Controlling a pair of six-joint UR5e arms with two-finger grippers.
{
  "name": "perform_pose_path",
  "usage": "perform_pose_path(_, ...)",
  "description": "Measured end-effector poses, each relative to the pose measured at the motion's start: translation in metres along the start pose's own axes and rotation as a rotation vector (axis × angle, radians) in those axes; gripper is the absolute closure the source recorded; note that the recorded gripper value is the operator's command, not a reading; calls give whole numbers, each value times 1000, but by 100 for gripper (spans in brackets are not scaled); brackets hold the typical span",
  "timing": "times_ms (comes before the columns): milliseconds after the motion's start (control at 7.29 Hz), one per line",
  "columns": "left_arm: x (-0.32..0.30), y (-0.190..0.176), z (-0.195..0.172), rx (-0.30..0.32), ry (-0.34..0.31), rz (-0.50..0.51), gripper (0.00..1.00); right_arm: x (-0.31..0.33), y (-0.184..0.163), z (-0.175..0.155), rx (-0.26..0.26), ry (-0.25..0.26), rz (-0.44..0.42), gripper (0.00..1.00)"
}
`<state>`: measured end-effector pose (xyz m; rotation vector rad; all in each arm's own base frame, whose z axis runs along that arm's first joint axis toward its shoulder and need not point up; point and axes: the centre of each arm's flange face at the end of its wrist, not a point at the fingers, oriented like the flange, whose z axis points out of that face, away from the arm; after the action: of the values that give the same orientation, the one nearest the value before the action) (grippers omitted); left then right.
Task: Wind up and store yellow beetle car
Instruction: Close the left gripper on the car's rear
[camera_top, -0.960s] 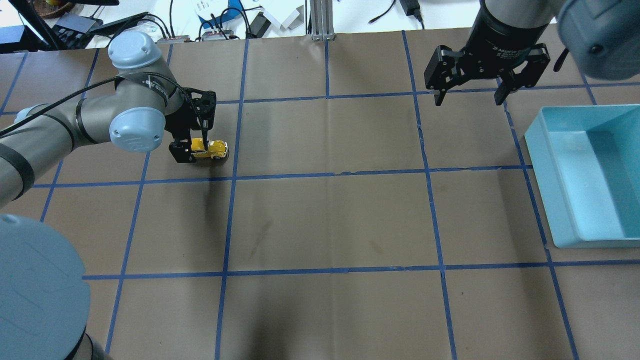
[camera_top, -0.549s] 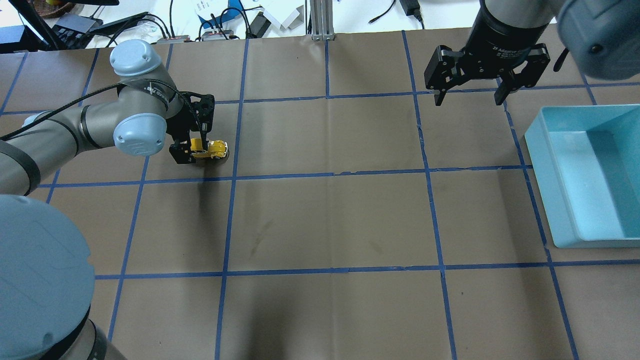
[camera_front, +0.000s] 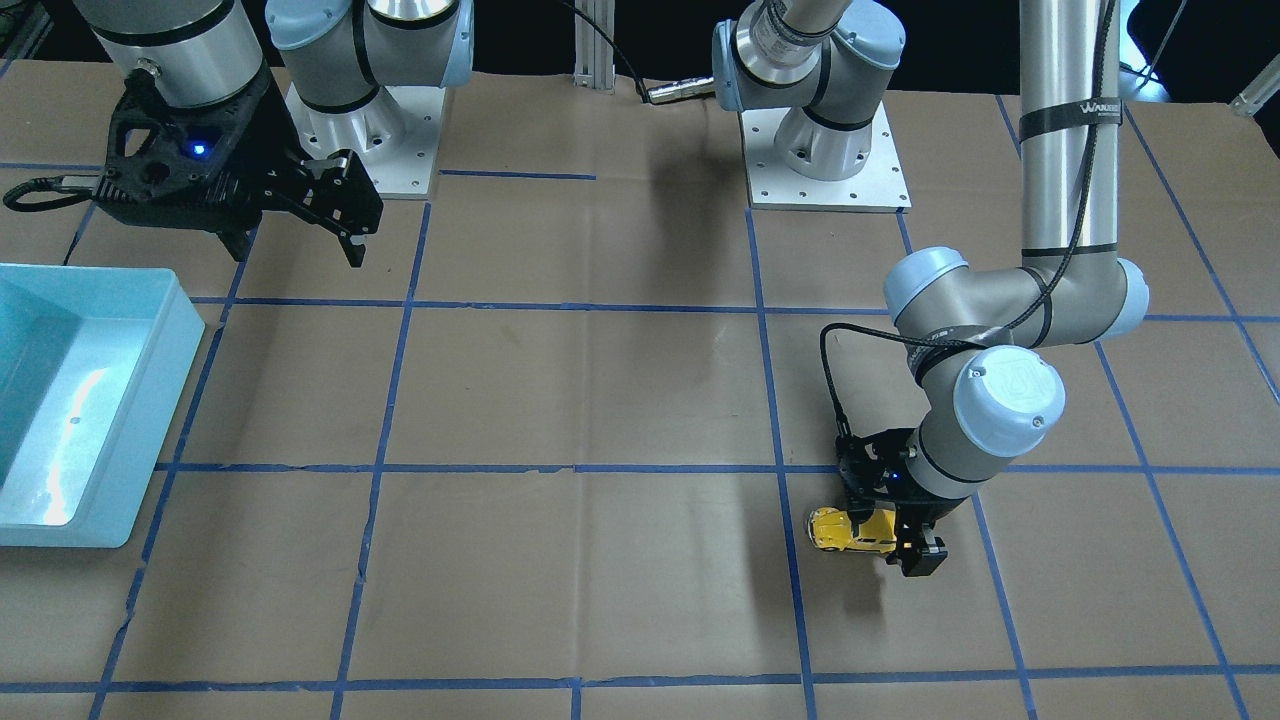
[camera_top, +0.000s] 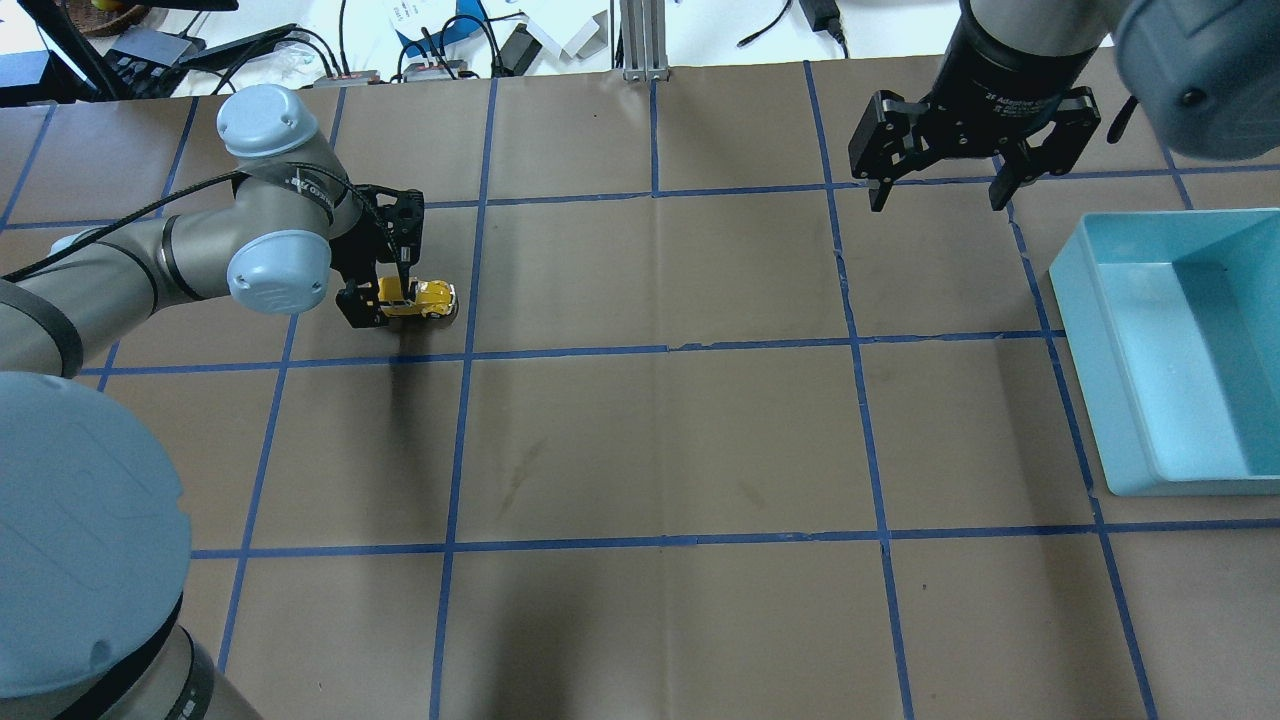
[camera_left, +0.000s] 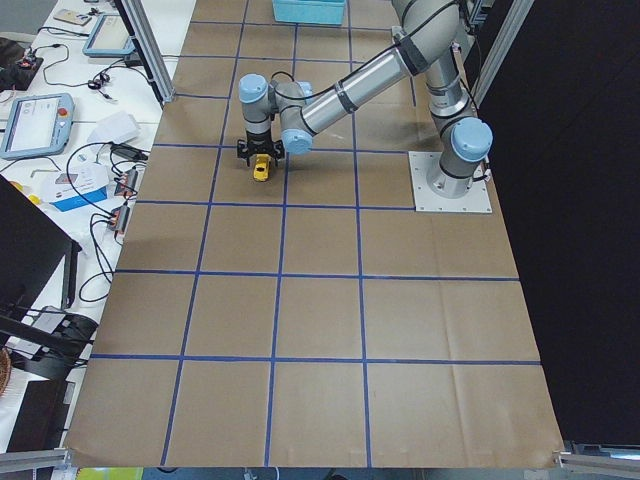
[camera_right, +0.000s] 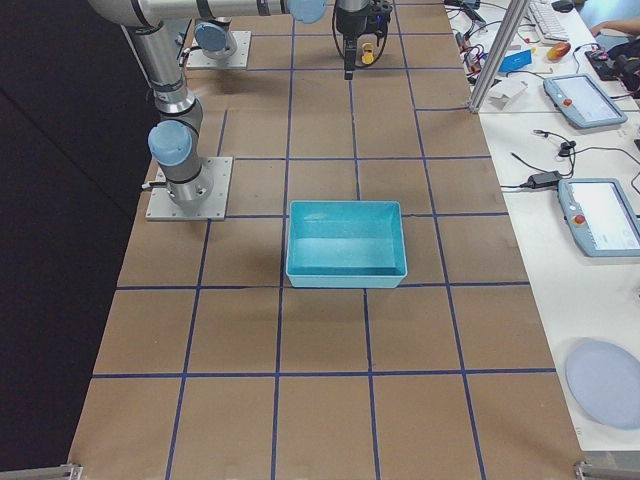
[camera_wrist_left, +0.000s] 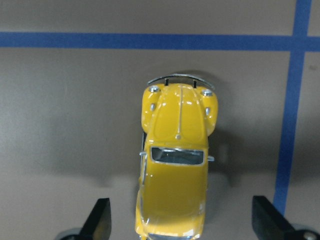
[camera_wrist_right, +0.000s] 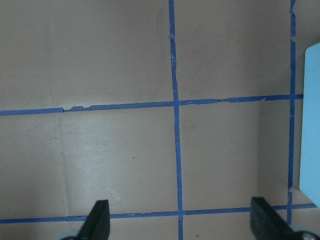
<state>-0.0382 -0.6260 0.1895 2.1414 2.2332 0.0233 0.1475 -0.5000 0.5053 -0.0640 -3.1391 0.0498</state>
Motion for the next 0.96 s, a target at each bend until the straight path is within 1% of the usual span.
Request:
perform_pose_path(274, 1, 0, 1, 0, 1, -4, 17, 1, 0, 0, 0, 1, 1, 0)
perform_pose_path(412, 1, 0, 2, 0, 2, -4, 39, 1, 0, 0, 0, 0, 1, 0)
perform_pose_path(549, 1, 0, 2, 0, 2, -5, 55, 1, 0, 0, 0, 0, 1, 0)
perform_pose_path(686, 1, 0, 3, -1, 2, -5, 68, 1, 0, 0, 0, 1, 1, 0)
perform_pose_path(823, 1, 0, 2, -1, 1, -5, 75, 1, 1, 0, 0, 1, 0, 0)
perform_pose_path(960, 1, 0, 2, -2, 0, -6, 79, 1, 1, 0, 1, 1, 1, 0)
